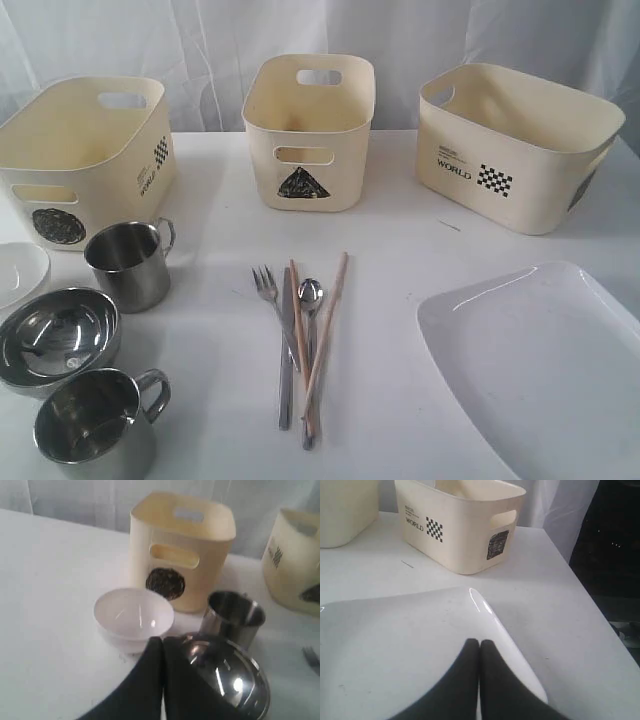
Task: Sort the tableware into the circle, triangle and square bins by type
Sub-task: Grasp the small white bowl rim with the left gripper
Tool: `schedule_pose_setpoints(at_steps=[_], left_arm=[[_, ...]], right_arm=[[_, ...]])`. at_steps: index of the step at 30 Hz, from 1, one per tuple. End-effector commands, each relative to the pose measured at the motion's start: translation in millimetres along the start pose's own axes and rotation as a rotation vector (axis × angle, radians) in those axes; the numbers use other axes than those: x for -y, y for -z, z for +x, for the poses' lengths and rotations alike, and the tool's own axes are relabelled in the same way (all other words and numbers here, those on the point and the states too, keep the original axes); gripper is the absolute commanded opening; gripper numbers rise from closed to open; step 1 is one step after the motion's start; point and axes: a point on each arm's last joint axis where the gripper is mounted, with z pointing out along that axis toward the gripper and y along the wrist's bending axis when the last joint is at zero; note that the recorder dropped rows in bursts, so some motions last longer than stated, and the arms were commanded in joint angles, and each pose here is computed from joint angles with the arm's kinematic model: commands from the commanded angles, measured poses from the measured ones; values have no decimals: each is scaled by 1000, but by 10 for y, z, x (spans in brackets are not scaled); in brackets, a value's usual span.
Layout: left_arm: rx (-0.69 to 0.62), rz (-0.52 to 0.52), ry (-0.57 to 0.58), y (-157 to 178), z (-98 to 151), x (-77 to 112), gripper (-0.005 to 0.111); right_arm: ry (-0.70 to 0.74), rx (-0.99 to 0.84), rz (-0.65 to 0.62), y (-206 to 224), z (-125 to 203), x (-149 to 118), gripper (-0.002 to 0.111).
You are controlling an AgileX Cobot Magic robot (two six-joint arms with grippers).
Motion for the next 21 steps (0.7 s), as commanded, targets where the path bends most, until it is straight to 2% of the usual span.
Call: schedule_pose_setpoints(at_steps=[1, 6, 9, 10, 13, 15, 17, 20, 21], left_arm=[[137, 16, 117, 9, -114, 6, 0], [205, 18, 141, 20, -174, 1, 0], [224, 26, 195, 32, -219, 8, 0], [233, 26, 178, 38, -293, 25, 0], [183, 31, 3, 46, -648, 142, 0], [47, 47, -94, -37, -897, 243, 0], [-169, 64, -166, -233, -1128, 333, 0], [-554, 52, -257, -701, -1277, 354, 0], [-641, 49, -270, -832, -1306, 351, 0]], right_arm=[[6, 8, -2, 2, 0, -1, 0], [6, 8, -2, 2, 0, -1, 0], [6, 8, -2, 2, 0, -1, 0], [6, 8, -2, 2, 0, -1, 0], [6, 8, -2, 2, 0, -1, 0], [6, 8, -2, 2, 0, -1, 0], [6, 8, -2, 2, 0, -1, 0], [6, 8, -2, 2, 0, -1, 0], [6, 8, -2, 2, 0, -1, 0]])
